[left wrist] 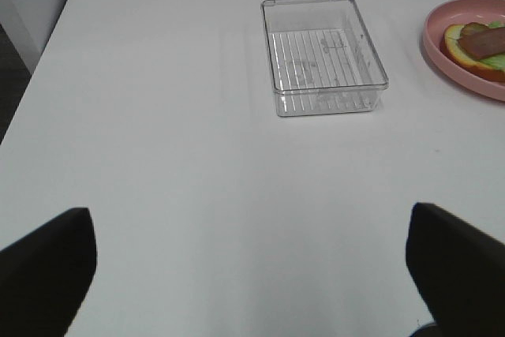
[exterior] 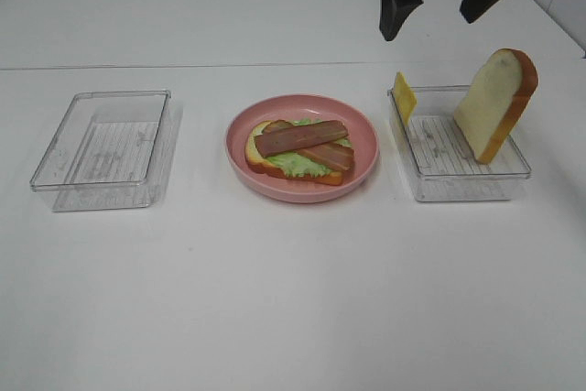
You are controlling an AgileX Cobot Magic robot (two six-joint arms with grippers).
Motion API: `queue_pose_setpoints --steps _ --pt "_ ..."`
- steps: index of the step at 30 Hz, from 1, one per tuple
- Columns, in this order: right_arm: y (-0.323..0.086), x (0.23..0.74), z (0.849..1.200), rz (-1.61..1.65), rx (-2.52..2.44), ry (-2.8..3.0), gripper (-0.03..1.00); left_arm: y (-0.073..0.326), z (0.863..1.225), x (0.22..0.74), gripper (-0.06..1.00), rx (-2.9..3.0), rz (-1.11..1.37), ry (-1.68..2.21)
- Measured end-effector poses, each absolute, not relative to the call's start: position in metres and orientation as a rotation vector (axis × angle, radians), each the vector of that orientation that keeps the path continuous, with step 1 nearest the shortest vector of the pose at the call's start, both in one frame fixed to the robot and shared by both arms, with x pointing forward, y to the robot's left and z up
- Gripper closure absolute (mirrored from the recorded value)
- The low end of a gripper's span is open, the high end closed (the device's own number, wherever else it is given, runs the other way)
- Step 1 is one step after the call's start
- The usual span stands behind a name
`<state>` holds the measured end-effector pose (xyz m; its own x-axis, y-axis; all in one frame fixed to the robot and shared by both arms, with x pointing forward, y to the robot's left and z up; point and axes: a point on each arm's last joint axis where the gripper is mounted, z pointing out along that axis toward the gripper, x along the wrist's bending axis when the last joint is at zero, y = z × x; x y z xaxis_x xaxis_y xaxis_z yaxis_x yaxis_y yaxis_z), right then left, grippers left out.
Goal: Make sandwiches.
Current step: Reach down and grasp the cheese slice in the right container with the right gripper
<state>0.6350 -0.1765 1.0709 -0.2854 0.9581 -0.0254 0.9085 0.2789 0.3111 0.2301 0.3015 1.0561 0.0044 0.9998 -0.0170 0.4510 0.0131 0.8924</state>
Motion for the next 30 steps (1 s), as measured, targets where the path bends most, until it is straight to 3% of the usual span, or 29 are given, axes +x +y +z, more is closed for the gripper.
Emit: queue_pose_setpoints --steps 14,22,30 --pt "-0.188 0.645 1.064 0.375 1.772 2.303 -0.01 0.302 1.056 0.23 -0.05 1.536 0.932 1.545" --pt "-0.183 0.665 1.007 0.26 1.814 2.365 -0.01 0.302 1.056 0.23 -0.05 1.536 0.932 1.545" --pt "-0.18 0.674 0.979 0.239 1.829 2.38 -0.01 0.302 1.056 0.23 -0.05 1.536 0.932 1.545"
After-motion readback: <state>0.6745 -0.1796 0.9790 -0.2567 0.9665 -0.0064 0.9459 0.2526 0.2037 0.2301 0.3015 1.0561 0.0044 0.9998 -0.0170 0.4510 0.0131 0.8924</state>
